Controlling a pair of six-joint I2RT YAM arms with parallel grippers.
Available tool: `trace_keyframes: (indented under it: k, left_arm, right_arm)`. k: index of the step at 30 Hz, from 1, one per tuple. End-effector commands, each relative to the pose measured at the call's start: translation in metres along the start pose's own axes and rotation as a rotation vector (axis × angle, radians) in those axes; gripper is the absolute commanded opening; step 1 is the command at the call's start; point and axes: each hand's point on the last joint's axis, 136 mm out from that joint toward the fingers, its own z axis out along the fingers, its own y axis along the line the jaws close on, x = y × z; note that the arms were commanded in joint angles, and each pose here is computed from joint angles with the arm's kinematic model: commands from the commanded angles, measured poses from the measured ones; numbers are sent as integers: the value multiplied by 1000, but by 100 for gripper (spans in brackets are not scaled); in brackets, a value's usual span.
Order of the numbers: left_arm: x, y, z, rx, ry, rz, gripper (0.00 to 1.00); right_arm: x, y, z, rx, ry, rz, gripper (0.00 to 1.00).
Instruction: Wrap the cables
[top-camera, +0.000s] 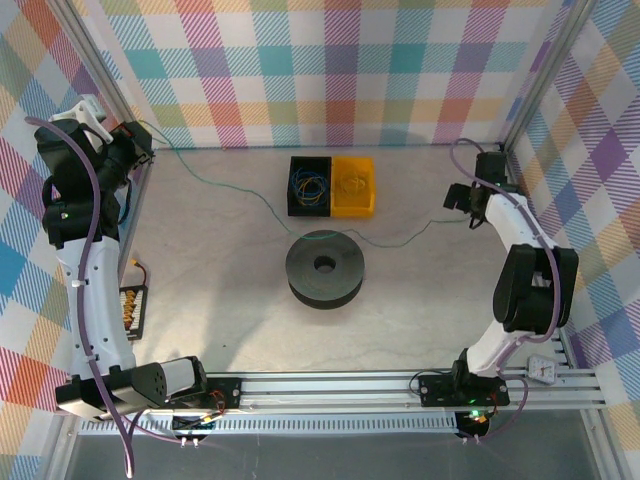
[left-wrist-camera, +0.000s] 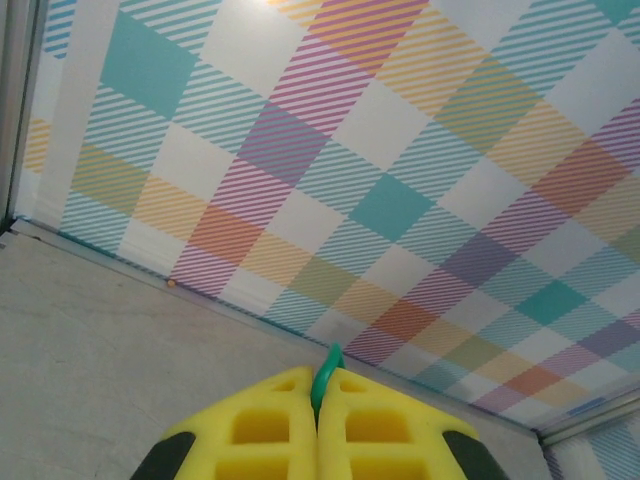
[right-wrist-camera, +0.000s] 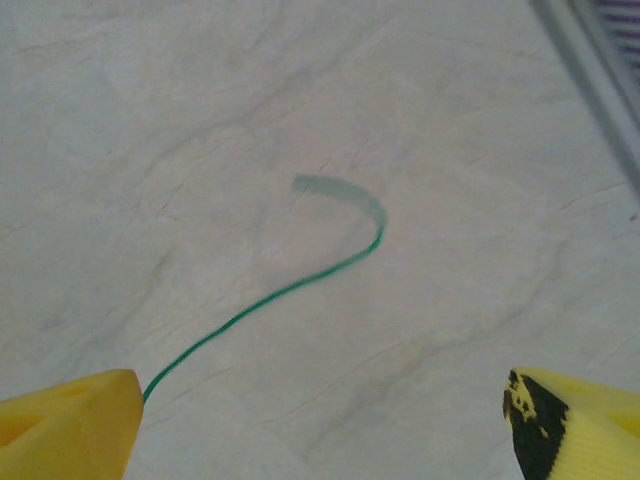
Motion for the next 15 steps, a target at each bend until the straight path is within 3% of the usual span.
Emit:
trace_keyframes:
  k: [1, 15]
  left_arm:
    - [-2, -11, -1, 49, 7, 32, 0]
    - [5, -12, 2, 70, 24, 48, 0]
  right_arm:
    - [3, -20, 6, 111, 71, -100, 93]
    - [-12, -19, 52, 162, 210, -280, 87]
